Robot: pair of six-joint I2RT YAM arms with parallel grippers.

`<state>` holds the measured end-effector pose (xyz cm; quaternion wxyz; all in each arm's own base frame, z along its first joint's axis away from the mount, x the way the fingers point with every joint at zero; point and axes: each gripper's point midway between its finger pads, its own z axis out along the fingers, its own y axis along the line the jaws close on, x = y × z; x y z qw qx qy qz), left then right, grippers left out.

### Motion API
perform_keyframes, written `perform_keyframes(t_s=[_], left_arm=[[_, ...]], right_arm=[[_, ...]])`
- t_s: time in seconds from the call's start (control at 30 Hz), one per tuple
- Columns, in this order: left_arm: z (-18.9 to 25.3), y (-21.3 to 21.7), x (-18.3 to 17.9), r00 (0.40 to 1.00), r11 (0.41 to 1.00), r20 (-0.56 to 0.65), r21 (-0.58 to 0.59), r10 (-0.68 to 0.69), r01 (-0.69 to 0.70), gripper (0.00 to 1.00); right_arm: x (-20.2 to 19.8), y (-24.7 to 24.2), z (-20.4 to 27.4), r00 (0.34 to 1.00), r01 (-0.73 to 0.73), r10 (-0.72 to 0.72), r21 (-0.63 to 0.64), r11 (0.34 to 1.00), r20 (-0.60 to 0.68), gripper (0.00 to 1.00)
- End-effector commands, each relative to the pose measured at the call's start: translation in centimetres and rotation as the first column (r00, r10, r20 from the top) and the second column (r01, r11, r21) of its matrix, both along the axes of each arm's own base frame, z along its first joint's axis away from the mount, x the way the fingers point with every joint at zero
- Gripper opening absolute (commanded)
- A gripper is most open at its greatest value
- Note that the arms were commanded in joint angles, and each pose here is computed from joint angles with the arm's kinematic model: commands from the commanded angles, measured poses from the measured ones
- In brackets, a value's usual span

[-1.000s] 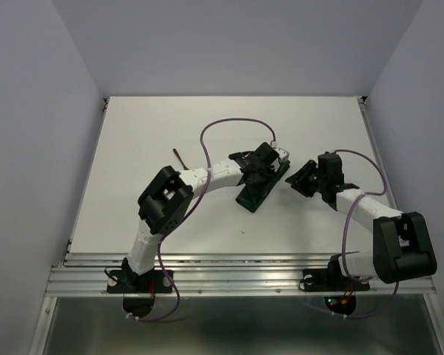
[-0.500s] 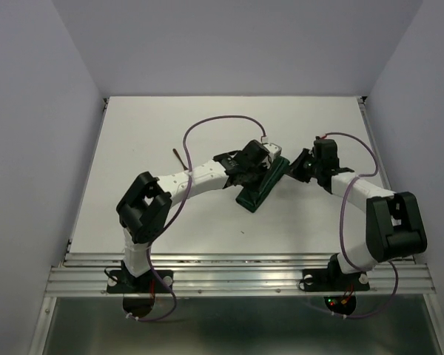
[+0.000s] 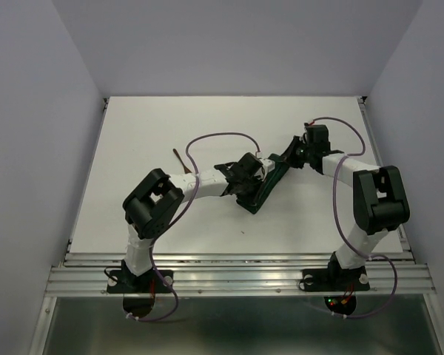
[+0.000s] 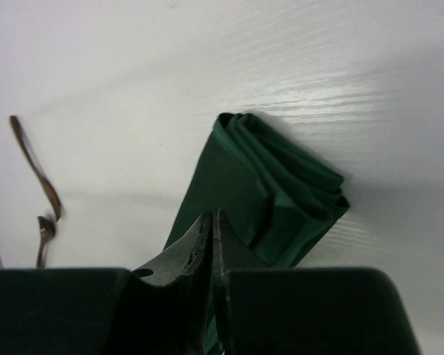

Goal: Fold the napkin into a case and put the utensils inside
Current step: Smooth out the smaller rectangle-folded napkin at the center of the board.

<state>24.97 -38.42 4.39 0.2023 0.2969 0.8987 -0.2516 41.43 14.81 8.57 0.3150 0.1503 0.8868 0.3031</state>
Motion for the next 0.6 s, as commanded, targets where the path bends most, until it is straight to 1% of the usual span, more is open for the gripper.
perform_keyframes(t_s=[0.0, 0.07, 0.13, 0.23, 0.37, 0.43, 0.53, 0.57], left_arm=[[-1.0, -0.2, -0.9, 0.999, 0.999, -0.023, -0.021, -0.031, 0.031, 0.00], [-1.8, 0.2, -1.0, 0.999, 1.000, -0.026, -0.002, -0.031, 0.031, 0.00], [-2.3, 0.4, -1.3, 0.999, 0.999, -0.037, 0.005, -0.034, 0.034, 0.00], [-2.2, 0.4, -1.5, 0.998, 0.999, -0.042, -0.004, -0.039, 0.039, 0.00], [-1.1, 0.4, -1.2, 0.999, 0.999, -0.022, -0.005, -0.036, 0.036, 0.00], [0.5, 0.0, -0.7, 0.999, 0.999, 0.003, -0.018, -0.040, 0.040, 0.00], [3.0, 0.1, -0.1, 0.998, 0.999, 0.047, -0.015, -0.042, 0.042, 0.00], [4.1, 0.4, -0.1, 0.997, 0.999, 0.064, -0.016, -0.037, 0.039, 0.00]], right_arm=[[2.0, -1.4, -1.7, 0.999, 0.030, -0.027, -0.103, 0.994, 0.024, 0.09], [2.4, -2.2, -3.3, 1.000, 0.029, -0.027, -0.166, 0.986, 0.017, 0.09], [1.9, -2.8, -4.9, 0.999, 0.020, -0.028, -0.210, 0.977, -0.034, 0.08], [2.1, -2.6, -5.6, 0.998, -0.003, -0.011, -0.212, 0.977, -0.064, 0.08], [2.4, -2.2, -2.5, 1.000, 0.011, -0.012, -0.180, 0.984, -0.003, 0.08], [2.9, -2.7, 0.5, 0.997, 0.047, -0.035, -0.184, 0.982, 0.070, 0.08], [2.9, -3.7, 3.2, 0.990, 0.085, -0.063, -0.172, 0.981, 0.127, 0.11], [3.0, -4.7, 3.4, 0.988, 0.111, -0.091, -0.161, 0.981, 0.127, 0.12]])
